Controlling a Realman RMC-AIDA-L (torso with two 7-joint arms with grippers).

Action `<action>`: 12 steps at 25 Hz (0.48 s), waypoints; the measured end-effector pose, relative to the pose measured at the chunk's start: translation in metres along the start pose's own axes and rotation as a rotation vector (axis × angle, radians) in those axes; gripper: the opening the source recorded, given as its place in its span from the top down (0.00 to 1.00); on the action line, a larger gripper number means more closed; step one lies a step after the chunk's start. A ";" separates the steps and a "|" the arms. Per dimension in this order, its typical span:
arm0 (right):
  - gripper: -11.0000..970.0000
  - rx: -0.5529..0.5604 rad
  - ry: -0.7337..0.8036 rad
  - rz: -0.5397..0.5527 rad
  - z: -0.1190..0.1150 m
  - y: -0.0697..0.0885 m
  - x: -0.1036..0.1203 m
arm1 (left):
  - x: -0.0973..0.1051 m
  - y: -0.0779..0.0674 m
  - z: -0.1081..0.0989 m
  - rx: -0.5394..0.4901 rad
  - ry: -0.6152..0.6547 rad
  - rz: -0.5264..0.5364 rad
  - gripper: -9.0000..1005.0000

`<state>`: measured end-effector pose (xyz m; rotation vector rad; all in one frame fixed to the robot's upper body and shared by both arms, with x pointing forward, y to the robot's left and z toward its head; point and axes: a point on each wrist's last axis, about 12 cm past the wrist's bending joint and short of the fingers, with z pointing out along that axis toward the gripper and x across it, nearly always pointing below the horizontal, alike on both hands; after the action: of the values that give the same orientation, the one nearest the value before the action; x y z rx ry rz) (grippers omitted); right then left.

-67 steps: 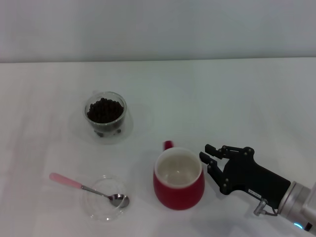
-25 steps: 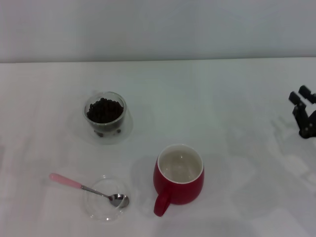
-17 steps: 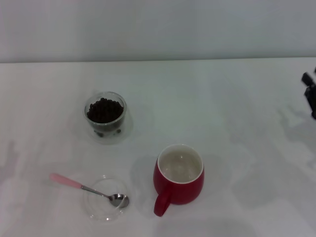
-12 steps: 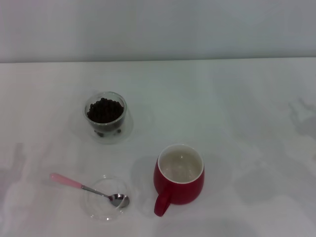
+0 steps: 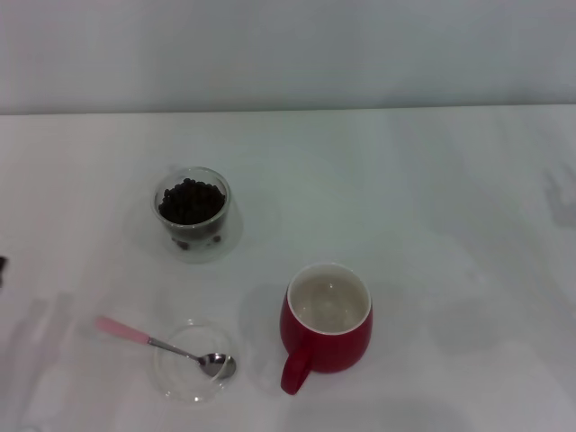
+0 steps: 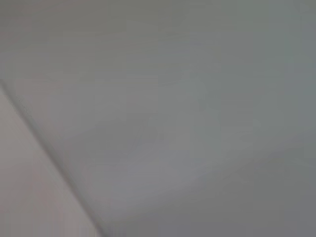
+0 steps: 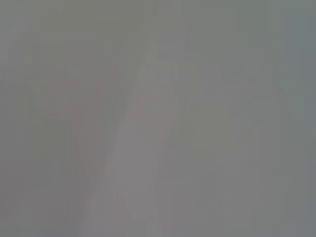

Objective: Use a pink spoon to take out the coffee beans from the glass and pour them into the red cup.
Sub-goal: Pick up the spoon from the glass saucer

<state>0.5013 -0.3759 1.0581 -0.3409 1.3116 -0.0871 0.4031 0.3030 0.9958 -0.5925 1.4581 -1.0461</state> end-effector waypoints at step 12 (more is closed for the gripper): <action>0.67 -0.008 -0.006 0.002 0.007 0.002 -0.001 | 0.028 0.005 -0.008 -0.082 0.149 -0.100 0.34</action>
<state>0.5079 -0.3721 1.0601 -0.3461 1.3068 -0.0792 0.3909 0.2841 0.9773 -0.6633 1.6211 -1.1324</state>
